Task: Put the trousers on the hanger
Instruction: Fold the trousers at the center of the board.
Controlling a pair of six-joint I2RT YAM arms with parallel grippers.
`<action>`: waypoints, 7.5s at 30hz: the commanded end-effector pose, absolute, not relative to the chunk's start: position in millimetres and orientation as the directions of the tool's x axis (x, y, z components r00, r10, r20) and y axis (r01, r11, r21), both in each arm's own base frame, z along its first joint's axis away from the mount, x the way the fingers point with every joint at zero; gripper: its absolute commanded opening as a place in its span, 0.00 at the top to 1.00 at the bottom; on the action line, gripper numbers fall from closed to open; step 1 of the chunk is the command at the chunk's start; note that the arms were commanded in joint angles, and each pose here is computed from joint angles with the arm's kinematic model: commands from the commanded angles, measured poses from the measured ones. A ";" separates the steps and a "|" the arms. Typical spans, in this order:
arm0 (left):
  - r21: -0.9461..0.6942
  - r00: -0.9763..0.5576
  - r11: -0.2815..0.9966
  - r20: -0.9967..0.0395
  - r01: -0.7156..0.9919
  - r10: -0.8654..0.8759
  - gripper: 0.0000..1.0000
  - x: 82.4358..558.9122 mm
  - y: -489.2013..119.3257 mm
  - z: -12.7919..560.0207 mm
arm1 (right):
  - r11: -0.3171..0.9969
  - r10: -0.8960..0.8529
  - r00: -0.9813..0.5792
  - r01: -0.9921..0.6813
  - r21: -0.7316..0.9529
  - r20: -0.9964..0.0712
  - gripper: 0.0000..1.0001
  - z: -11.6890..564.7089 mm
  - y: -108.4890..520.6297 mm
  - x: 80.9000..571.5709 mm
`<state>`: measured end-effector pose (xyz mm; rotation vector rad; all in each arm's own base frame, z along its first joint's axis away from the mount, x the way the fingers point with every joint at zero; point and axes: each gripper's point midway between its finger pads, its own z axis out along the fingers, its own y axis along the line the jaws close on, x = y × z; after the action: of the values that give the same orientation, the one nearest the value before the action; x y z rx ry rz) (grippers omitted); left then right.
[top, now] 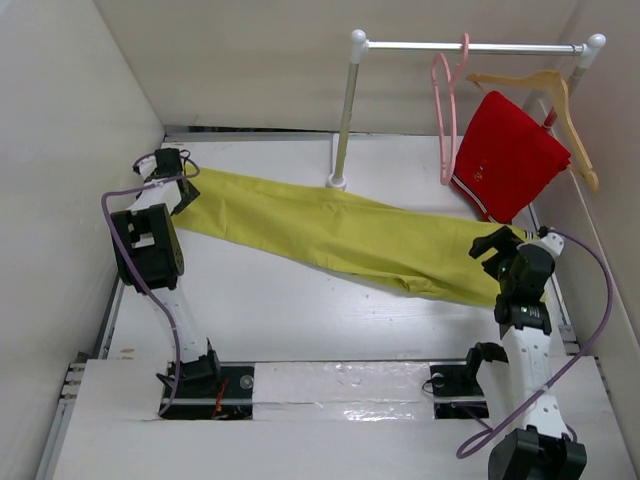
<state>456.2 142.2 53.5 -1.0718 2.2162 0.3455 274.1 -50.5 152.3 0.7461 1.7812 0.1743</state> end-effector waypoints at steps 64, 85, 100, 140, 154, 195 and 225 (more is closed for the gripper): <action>-0.100 -0.622 0.965 -0.747 -0.244 -0.235 0.83 391.0 -97.0 152.7 | 0.904 0.345 -0.401 -0.102 0.415 -0.849 0.95 133.6 43.5 269.4; -0.289 -0.617 0.705 -0.742 0.648 0.263 0.49 355.3 -270.0 145.2 | 0.899 0.253 -0.438 -0.224 0.377 -0.863 0.75 126.9 98.3 277.0; -0.241 -0.606 0.665 -0.691 0.707 0.394 0.50 374.0 -289.6 103.2 | 0.903 0.230 -0.447 -0.233 0.361 -0.864 0.73 125.7 100.3 279.6; -0.140 -0.548 0.724 -0.752 0.676 0.366 1.00 402.4 -296.9 139.2 | 0.904 0.246 -0.421 -0.225 0.364 -0.873 0.71 136.8 99.4 286.8; -0.060 -0.581 0.775 -0.699 0.629 0.417 1.00 442.9 -298.5 95.9 | 0.908 0.248 -0.411 -0.216 0.358 -0.877 0.71 138.8 99.9 295.0; -0.367 -0.700 0.916 -0.697 0.163 -0.154 0.57 306.5 -247.4 65.2 | 0.856 0.294 -0.628 -0.162 0.491 -0.720 0.94 49.8 161.1 207.4; -0.507 -0.383 0.780 -0.847 0.367 -0.370 0.97 249.7 -220.4 182.9 | 0.483 0.659 0.014 0.759 0.437 -0.752 0.15 99.8 -114.6 223.8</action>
<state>250.3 -220.8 160.7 -0.0312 1.9053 -0.7546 219.1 -90.9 96.6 1.1672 1.7180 -0.1024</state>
